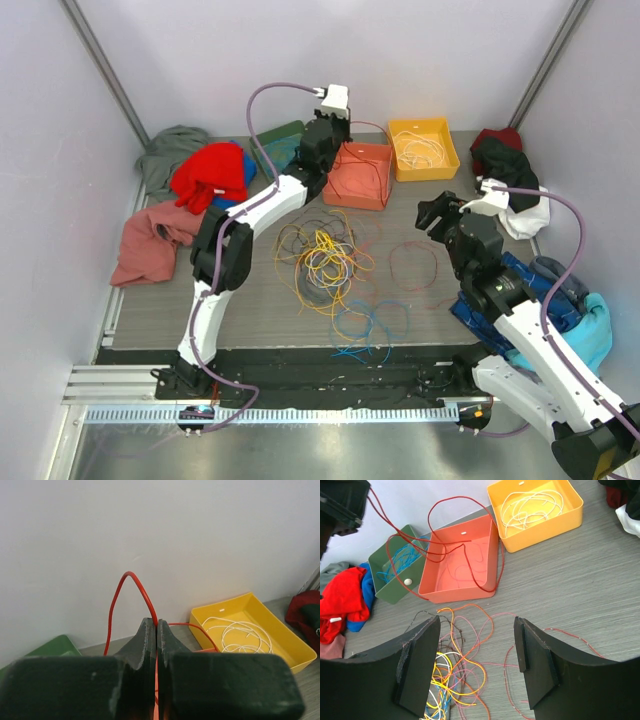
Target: Untangle the cables
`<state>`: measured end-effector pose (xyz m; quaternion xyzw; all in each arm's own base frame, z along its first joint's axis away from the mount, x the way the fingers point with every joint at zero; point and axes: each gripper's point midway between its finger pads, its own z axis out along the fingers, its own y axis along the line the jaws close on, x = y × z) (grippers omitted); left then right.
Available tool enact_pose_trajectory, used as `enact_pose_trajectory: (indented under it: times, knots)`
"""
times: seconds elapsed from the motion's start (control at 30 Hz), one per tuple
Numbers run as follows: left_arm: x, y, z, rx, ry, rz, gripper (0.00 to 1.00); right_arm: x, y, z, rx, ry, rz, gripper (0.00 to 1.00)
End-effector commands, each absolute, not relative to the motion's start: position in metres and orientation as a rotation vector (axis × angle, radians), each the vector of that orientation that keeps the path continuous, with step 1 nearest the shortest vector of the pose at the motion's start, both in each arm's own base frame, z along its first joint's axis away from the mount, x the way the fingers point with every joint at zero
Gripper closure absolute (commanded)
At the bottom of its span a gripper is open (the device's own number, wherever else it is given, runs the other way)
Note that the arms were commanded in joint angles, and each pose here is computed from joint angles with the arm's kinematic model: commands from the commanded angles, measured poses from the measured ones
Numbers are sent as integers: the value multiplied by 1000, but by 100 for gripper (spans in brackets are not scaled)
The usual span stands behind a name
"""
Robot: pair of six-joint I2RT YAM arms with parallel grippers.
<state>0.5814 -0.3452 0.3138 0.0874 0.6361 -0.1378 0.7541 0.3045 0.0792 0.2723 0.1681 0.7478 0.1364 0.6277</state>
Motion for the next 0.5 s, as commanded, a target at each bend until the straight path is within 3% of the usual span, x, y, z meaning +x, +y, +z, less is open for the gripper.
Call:
enact_pose_trajectory:
  times: [0.0,0.23,0.33,0.43,0.47]
  knots:
    - [591,-348,311,139,1343,-327,100,304,75,281,389,1673,289,32]
    - [592,-370,249,163,1453,-378,100,304,77,279,383,1673,298,31]
    - [589,-369,251,155,1456,-388,80,304,77,278,385,1673,299,32]
    - [585,-368,274,157,1434,-399,54,304,79,279,383,1672,308,32]
    - [584,-369,277,163,1435,-402,37,304,79,280,383,1670,313,31]
